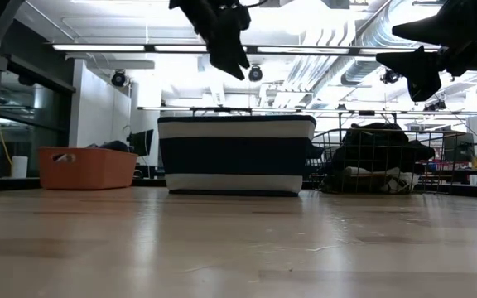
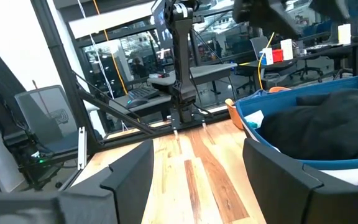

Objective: Pick & Place Cloths
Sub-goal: Return to Home Position

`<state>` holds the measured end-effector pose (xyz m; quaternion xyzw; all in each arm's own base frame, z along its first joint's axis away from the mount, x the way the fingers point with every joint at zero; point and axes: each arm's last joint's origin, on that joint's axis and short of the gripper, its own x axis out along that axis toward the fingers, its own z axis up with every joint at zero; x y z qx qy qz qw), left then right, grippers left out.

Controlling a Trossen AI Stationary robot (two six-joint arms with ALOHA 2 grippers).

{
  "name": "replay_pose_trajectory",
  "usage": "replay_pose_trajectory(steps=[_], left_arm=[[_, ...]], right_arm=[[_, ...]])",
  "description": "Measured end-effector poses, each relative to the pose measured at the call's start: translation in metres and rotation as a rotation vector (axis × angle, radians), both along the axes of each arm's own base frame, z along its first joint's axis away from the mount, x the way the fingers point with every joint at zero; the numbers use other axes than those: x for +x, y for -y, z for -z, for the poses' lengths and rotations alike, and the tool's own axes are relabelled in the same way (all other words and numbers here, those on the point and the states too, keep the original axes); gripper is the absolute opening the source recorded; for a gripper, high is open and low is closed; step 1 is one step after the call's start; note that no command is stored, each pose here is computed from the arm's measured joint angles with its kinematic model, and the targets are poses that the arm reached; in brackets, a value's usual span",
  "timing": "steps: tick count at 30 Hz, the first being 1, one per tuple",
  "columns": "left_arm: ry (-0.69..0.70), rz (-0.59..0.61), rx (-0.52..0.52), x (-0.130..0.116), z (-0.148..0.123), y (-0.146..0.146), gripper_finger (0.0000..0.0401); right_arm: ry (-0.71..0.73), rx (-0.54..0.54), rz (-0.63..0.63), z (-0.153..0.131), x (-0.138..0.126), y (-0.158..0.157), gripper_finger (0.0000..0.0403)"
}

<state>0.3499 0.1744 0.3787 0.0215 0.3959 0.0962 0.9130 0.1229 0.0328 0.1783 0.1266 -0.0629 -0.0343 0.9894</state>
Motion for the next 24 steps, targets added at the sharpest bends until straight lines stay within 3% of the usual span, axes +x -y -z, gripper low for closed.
replay_pose_trajectory(steps=[6, 14, 19, 24], left_arm=[[0.062, 0.09, -0.107, -0.006, 0.012, 0.021, 0.0367], [0.152, 0.133, -0.141, -0.022, 0.07, 0.074, 0.0367], [0.319, 0.071, -0.066, -0.047, 0.095, 0.118, 0.0367], [0.581, 0.018, -0.037, -0.089, 0.119, 0.153, 0.0367]], right_arm=[[0.0, 0.0, 0.0, 0.0, 0.0, 0.0, 0.0238], [-0.001, 0.0, 0.0, 0.0, 0.0, 0.0, 0.0238], [-0.001, 0.0, 0.0, 0.0, 0.0, 0.0, 0.0238], [-0.002, -0.001, 0.0, 0.0, 0.0, 0.0, 0.0238]])
